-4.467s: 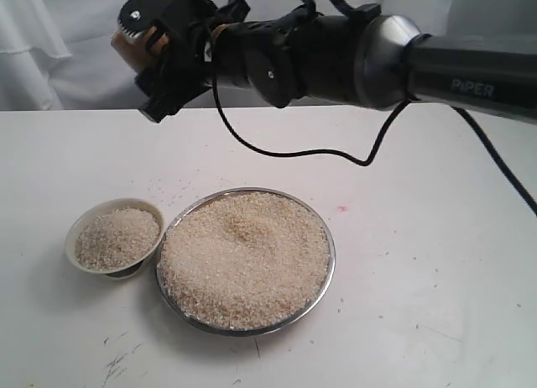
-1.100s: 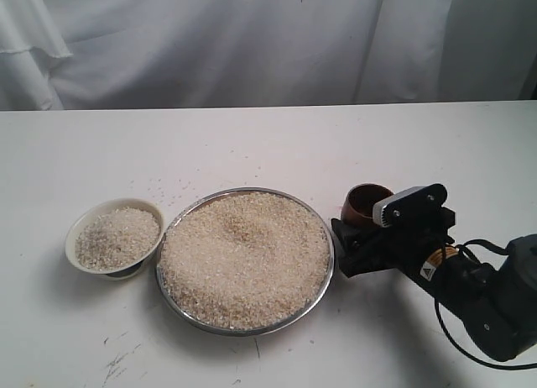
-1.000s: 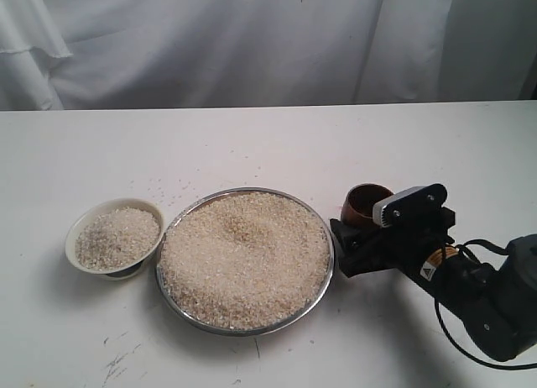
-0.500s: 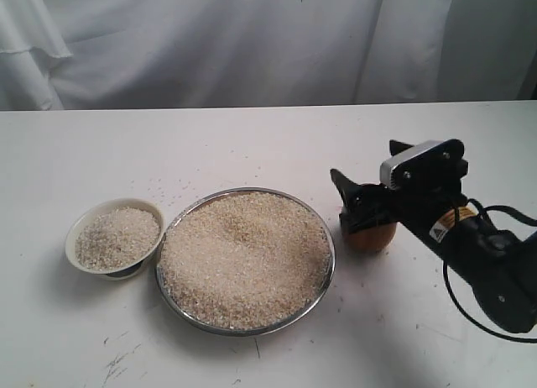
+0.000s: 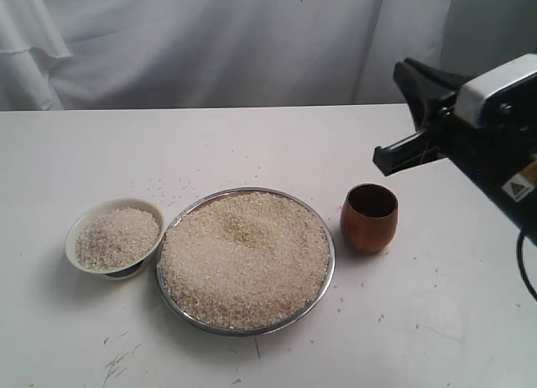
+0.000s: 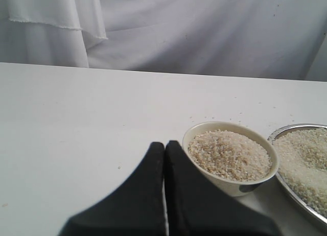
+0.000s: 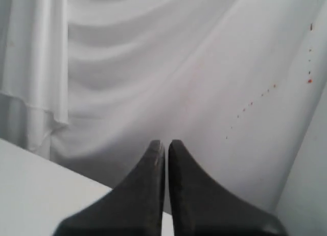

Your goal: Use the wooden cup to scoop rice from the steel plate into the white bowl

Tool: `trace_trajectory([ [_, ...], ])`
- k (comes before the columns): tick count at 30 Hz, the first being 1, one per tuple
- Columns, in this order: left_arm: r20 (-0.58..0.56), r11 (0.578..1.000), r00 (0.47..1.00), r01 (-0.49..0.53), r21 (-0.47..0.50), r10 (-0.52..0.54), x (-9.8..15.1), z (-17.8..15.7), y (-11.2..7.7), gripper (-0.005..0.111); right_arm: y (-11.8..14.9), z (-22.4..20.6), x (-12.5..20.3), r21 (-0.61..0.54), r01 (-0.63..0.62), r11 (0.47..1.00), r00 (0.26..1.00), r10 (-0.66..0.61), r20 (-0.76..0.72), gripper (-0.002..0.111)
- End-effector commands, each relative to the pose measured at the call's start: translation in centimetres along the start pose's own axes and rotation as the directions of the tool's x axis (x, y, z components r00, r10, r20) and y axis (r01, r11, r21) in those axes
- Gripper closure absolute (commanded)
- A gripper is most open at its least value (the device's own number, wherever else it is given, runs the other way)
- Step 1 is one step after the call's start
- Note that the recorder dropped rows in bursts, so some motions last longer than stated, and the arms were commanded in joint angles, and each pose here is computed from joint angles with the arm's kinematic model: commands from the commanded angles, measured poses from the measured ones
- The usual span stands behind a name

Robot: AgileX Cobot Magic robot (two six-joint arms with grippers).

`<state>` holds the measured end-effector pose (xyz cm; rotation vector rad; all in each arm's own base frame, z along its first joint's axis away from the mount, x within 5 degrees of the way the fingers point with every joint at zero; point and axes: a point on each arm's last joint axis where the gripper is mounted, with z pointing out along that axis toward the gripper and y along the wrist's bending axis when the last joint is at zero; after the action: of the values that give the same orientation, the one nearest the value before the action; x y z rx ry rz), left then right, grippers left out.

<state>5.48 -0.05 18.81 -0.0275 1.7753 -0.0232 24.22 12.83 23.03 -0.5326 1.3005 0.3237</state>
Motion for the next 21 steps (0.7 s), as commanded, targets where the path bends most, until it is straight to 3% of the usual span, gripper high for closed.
trace_trajectory([
  [1,0.007,1.000,1.000,0.004,0.002,-0.004,0.1,0.0,0.0,0.107,-0.2,-1.6,-2.2,0.001,-0.104,0.995,0.994,0.104,0.033,0.108],
  [10,0.007,1.000,1.000,0.004,0.002,-0.004,0.1,0.0,0.0,0.107,-2.5,-3.1,-4.4,0.220,-0.159,0.962,0.987,0.153,0.047,0.108],
  [15,0.007,1.000,1.000,0.004,0.002,-0.004,0.1,0.0,0.0,0.107,-2.6,-4.0,-5.8,0.233,-0.089,0.968,0.996,0.086,0.023,0.108],
  [21,0.007,1.000,1.000,0.004,0.002,-0.004,0.1,0.0,0.0,0.107,-3.0,-7.6,-7.7,0.233,-0.048,0.971,0.982,0.089,-0.168,0.108],
])
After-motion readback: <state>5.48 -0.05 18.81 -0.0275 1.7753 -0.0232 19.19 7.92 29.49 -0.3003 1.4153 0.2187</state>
